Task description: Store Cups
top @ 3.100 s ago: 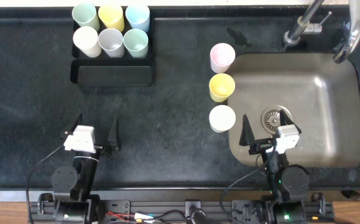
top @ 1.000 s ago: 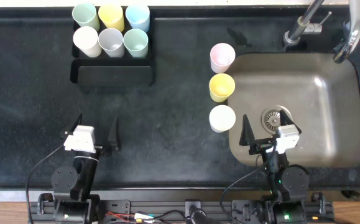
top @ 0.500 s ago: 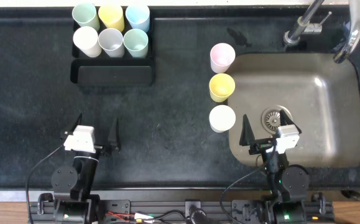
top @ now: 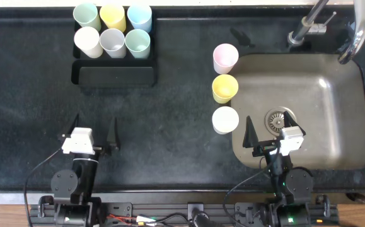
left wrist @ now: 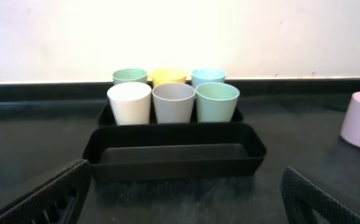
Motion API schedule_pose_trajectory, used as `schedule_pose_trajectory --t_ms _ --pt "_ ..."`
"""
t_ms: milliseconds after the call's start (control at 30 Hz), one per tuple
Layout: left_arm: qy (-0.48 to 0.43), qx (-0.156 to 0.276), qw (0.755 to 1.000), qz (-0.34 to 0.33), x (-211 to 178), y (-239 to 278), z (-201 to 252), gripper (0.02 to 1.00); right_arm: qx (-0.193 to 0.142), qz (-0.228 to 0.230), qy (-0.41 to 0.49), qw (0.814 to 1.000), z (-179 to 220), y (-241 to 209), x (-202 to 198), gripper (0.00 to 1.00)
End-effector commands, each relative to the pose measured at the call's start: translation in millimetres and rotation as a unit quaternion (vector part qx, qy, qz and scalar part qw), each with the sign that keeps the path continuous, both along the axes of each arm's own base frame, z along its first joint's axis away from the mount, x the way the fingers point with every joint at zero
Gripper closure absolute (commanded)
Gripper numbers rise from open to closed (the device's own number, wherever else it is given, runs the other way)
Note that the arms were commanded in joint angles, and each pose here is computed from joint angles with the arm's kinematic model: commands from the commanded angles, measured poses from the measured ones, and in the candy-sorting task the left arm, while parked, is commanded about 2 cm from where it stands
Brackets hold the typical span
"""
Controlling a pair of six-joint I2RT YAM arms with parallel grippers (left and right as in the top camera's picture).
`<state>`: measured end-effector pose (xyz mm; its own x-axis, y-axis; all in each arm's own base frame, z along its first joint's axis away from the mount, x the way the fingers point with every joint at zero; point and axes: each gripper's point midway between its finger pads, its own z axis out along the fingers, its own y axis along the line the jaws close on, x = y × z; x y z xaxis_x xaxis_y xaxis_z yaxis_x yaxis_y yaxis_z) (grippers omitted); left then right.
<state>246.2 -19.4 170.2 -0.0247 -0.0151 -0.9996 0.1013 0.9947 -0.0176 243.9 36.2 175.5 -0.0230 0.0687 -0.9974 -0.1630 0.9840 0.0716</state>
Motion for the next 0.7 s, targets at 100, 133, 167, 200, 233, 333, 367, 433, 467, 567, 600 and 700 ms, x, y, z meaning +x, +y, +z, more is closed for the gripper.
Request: schedule_pose_trajectory --t_ms 100,133,167,200,233,333,367,433,467,567,600,700 --pt "-0.035 -0.001 0.999 -0.019 -1.3 -7.0 21.5 0.020 0.003 -0.005 0.000 1.000 -3.1 -1.9 0.4 0.007" --pt "-0.042 -0.001 0.999 -0.026 -1.7 -9.4 29.5 0.020 0.003 -0.005 0.000 1.000 -3.2 -1.9 0.4 0.005" --pt "-0.047 -0.001 0.998 -0.034 -2.2 -12.1 37.0 0.018 0.003 -0.005 0.000 1.000 -3.2 -1.9 0.4 0.005" --pt "-0.051 -0.004 0.998 -0.043 -2.8 -15.3 45.6 0.018 0.003 -0.005 0.000 1.000 -3.2 -1.9 0.4 0.005" --pt "-0.051 -0.011 0.997 -0.049 -2.9 -17.2 53.5 0.018 0.003 -0.005 0.000 1.000 -3.2 -1.9 0.4 0.005" --pt "-0.042 -0.043 0.997 -0.050 2.1 -17.6 80.1 0.018 0.003 -0.005 0.000 1.000 -3.1 -1.9 0.4 0.005" --pt "-0.033 -0.053 0.997 -0.051 6.2 -18.3 88.0 0.018 0.003 -0.005 0.000 1.000 -3.2 -1.9 0.4 0.005" --pt "-0.005 -0.068 0.996 -0.056 17.7 -22.0 98.9 0.018 0.003 -0.005 0.000 1.000 -3.1 -1.9 0.4 0.005" --pt "0.014 -0.070 0.996 -0.061 25.1 -26.1 103.8 0.018 0.003 -0.005 0.000 1.000 -3.2 -1.9 0.4 0.005" --pt "0.068 -0.066 0.993 -0.071 47.8 -40.1 117.4 0.018 0.003 -0.005 0.000 1.000 -3.1 -1.9 0.4 0.005" --pt "0.081 -0.063 0.992 -0.071 54.9 -45.0 121.9 0.018 0.003 -0.005 0.000 1.000 -3.1 -1.9 0.4 0.005" --pt "0.110 -0.048 0.991 -0.064 80.7 -65.8 137.7 0.020 0.003 -0.005 0.000 1.000 -3.1 -1.9 0.4 0.005"
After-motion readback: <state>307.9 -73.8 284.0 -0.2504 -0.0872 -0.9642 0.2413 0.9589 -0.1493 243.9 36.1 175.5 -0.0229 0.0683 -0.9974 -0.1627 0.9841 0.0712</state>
